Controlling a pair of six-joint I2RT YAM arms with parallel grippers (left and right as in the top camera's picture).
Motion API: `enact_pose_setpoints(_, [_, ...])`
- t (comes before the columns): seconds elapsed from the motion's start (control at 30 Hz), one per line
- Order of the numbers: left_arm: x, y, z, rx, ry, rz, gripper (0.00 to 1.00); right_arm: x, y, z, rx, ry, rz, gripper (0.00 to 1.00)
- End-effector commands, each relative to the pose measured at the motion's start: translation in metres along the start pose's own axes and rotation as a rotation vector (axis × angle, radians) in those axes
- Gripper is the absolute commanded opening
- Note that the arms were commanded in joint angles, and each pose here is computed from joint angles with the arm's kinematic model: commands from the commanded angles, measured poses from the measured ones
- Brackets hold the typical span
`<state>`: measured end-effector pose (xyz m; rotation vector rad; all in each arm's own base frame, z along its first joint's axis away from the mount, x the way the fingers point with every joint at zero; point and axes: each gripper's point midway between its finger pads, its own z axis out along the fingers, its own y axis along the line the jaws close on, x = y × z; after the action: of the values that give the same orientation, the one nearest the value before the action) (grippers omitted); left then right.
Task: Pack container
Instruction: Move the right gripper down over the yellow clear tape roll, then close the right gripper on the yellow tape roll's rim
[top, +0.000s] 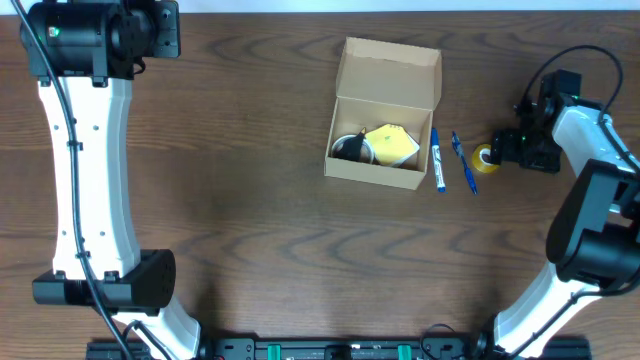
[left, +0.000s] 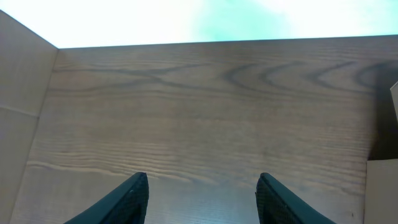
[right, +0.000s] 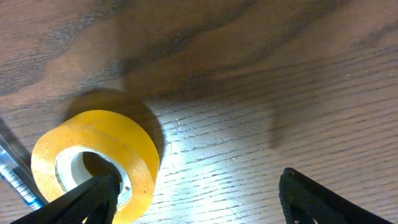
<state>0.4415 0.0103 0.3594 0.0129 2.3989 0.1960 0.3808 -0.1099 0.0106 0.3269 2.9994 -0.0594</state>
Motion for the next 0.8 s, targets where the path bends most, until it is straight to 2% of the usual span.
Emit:
enact_pose_setpoints(0.0, [-0.0033, 0.0019, -0.0107, 0.005, -0.023, -0.017, 0.57, 0.0037, -0.0012, 0.0050, -0.001, 0.017, 0.013, 0.83])
enact_pose_setpoints(0.53, [-0.0033, 0.0019, -0.0107, 0.005, -0.023, -0.017, 0.56, 0.0057, 0.0002, 0.0072, -0.009, 0.027, 0.016, 0.86])
enact_pose_setpoints(0.77, [-0.0033, 0.0020, -0.0107, 0.005, -0.023, -0.017, 0.57, 0.0078, 0.0004, 0.0105, -0.010, 0.039, 0.015, 0.78])
